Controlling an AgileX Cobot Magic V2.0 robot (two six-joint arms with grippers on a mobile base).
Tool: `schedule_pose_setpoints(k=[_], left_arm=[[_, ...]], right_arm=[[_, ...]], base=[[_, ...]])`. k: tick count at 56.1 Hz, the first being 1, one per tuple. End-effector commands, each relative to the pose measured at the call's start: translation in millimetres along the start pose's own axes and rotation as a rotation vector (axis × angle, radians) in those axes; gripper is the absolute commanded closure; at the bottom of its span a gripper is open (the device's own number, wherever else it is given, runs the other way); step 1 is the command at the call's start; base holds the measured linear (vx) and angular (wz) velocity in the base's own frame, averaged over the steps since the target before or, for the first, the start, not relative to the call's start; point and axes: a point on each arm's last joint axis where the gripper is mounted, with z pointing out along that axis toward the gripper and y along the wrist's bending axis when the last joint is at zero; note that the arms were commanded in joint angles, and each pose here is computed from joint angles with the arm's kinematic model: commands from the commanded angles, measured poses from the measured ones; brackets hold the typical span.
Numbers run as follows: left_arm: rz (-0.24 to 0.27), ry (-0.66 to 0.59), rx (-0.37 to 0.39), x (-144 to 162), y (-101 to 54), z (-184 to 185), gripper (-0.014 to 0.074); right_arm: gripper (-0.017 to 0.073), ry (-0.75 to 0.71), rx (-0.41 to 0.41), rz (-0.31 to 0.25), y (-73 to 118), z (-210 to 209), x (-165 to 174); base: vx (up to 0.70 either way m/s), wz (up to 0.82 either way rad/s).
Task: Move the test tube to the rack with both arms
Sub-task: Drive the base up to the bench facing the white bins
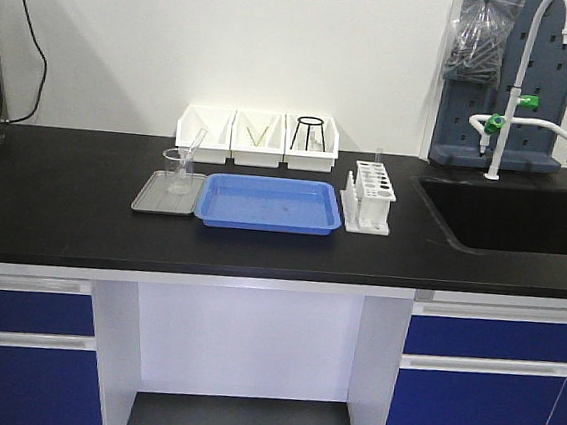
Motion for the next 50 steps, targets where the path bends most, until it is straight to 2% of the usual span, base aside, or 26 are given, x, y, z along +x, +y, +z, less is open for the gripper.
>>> schedule_pose_setpoints(k=[1,50], left_arm=[[-0.015,-0.113,0.011,-14.7,-1.2,-3.1,0.0600],[-0.015,-0.113,0.011,-14.7,-1.2,-3.1,0.0600]], right_arm=[[0.0570,-0.073,-0.009,-0.023,0.8,-0.1,-2.0],[0.0570,-0.073,-0.009,-0.023,0.8,-0.1,-1.9]], base=[[0.00,0.00],[0.01,0.00]])
